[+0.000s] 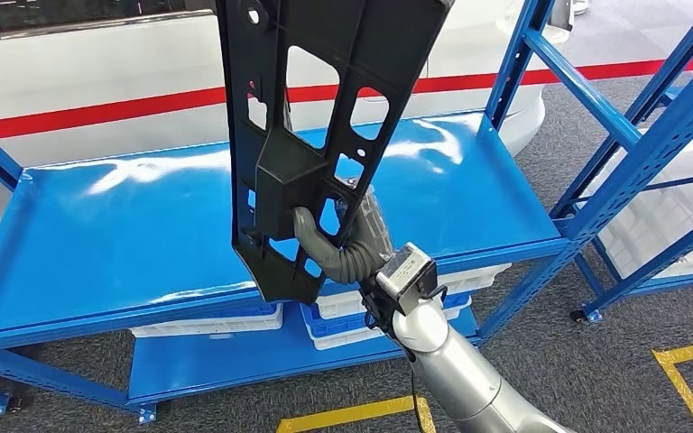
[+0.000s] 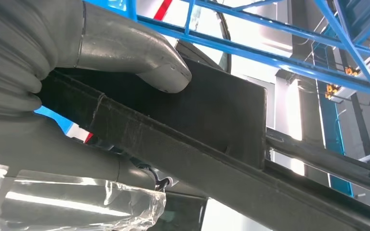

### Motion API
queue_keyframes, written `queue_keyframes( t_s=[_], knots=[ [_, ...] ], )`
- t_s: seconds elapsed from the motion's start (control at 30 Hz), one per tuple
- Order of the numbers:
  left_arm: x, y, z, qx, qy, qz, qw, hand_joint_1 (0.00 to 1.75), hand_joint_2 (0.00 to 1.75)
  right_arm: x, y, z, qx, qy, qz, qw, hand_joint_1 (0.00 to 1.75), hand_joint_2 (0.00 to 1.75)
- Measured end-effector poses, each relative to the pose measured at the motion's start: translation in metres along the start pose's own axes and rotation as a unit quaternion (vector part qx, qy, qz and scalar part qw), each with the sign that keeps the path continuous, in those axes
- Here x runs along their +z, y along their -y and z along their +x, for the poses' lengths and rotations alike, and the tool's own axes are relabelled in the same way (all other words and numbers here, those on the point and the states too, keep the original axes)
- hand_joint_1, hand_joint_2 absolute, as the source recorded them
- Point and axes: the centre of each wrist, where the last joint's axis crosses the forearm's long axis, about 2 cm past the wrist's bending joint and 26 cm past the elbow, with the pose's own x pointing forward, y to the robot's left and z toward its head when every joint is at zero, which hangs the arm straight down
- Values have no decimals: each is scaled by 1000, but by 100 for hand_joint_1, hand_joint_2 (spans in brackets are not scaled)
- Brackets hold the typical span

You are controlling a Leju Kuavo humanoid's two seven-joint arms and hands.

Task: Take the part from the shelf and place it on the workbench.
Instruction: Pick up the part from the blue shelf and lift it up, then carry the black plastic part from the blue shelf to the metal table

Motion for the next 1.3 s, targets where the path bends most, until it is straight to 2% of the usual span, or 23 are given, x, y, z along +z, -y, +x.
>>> queue_keyframes(
  t_s=[1.3],
  knots=[
    [-1, 4, 2, -1, 2, -1, 1000, 0, 175, 1, -3, -1, -3, -5, -1, 1000, 175, 175]
  ],
)
